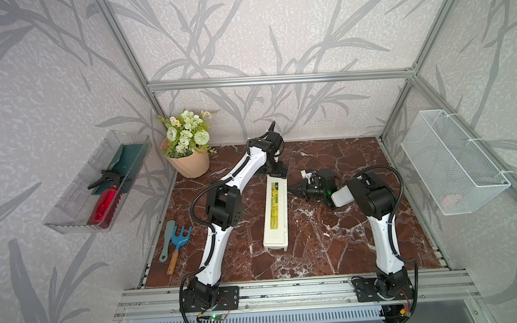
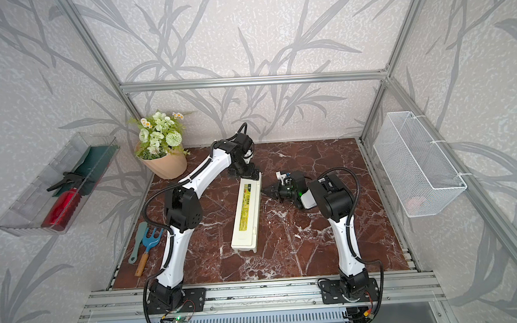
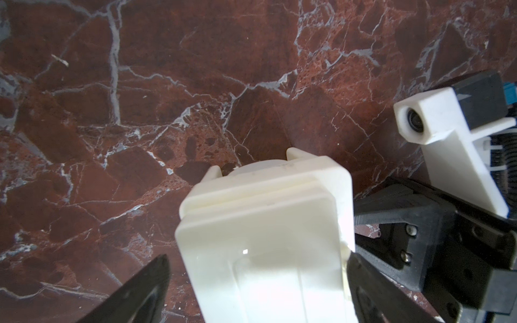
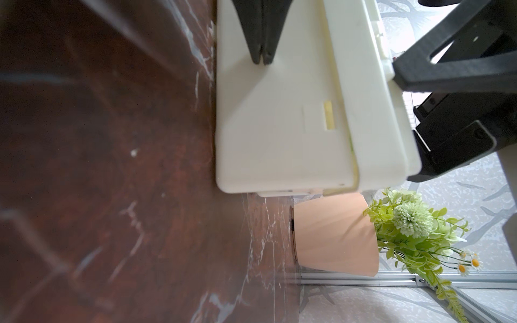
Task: Put plastic wrap rolls into dispensers
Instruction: Close the lid on the plastic wrap cutting box.
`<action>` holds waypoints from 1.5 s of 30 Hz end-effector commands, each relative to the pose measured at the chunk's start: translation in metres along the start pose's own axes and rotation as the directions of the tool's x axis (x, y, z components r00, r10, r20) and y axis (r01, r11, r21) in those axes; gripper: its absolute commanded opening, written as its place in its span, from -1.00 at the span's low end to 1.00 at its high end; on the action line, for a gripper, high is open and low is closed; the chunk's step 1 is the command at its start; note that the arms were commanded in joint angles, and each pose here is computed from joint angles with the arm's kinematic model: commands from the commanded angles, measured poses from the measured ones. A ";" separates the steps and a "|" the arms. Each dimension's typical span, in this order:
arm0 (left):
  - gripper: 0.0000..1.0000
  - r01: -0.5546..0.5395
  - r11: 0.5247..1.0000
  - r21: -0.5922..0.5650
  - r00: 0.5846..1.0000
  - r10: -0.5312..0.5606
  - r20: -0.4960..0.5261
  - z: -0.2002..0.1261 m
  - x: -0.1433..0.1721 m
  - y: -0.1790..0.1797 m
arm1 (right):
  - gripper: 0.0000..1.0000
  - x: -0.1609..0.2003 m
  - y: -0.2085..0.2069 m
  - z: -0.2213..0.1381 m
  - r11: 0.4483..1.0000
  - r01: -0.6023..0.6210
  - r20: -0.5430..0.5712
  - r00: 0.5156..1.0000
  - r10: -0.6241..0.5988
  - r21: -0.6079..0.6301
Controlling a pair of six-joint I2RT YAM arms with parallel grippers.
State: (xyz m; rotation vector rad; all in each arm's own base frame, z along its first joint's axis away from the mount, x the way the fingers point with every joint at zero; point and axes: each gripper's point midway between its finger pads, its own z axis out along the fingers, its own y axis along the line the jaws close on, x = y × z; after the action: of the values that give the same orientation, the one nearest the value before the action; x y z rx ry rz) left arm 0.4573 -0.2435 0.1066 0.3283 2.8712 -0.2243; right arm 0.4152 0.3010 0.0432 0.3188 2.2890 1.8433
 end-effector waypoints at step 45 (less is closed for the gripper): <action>0.57 -0.056 0.994 -0.094 0.971 0.032 -0.238 0.061 0.045 0.011 | -1.00 -0.005 0.009 0.020 0.998 0.062 -0.059 0.996 -0.063 -0.026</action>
State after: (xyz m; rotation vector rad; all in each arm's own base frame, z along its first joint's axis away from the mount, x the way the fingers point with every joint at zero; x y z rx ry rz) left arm 0.4630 -0.2480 0.0911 0.3446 2.9004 -0.1866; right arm 0.4342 0.3107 0.0517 0.2297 2.2753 1.8515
